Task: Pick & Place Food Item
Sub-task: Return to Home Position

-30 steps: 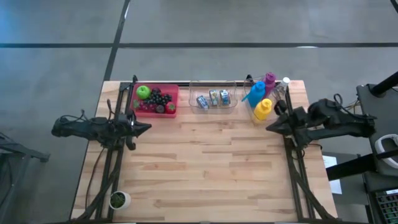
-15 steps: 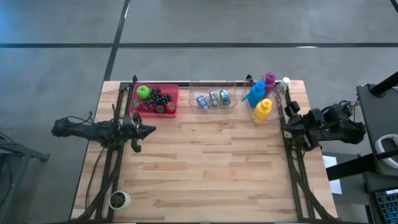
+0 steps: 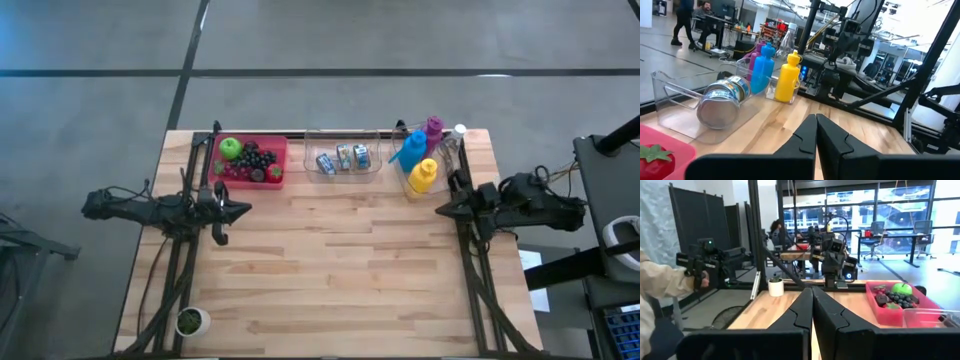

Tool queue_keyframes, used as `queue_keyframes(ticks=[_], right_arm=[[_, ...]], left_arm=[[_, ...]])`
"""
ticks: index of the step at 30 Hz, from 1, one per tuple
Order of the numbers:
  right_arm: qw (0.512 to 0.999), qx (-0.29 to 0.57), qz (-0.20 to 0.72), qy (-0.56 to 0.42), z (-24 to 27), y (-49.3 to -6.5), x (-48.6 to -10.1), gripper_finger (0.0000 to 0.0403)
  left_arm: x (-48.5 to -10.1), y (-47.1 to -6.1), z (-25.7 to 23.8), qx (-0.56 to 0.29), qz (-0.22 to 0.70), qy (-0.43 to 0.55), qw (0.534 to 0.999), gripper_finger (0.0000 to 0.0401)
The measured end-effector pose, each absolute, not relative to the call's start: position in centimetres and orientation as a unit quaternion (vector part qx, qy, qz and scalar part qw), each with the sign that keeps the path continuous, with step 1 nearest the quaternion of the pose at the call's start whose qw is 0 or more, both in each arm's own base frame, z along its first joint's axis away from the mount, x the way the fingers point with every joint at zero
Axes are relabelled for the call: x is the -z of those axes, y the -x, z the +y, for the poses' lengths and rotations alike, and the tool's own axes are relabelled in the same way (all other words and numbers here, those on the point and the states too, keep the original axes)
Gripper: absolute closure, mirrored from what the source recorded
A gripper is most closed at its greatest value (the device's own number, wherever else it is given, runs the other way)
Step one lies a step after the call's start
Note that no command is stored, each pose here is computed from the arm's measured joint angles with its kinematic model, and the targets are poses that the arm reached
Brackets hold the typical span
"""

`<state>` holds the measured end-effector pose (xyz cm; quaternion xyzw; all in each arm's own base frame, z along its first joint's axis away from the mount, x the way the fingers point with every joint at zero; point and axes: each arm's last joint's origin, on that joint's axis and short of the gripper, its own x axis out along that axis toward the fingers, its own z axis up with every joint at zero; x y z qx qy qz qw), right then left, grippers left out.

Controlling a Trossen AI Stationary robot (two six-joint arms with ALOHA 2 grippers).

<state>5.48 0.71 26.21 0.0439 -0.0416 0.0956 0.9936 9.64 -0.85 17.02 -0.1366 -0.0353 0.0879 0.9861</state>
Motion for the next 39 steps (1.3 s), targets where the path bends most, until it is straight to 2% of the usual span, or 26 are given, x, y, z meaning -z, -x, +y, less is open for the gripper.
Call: queue_keyframes(ticks=[16, 32, 39], right_arm=[[0.992, -0.094, -0.065, -0.05, 1.0, -9.6, -17.9, 0.0394], [0.997, -0.07, -0.01, 0.015, 0.8, -9.7, -16.8, 0.0394], [0.997, -0.07, -0.009, 0.028, 0.8, -9.8, -16.7, 0.0394]], left_arm=[[-17.0, -9.6, -0.9, -0.088, -0.034, 0.13, 0.987, 0.039], [-17.0, -9.6, -0.9, -0.092, -0.022, 0.005, 0.996, 0.0391], [-17.0, -9.6, -0.9, -0.092, -0.021, -0.007, 0.996, 0.039]])
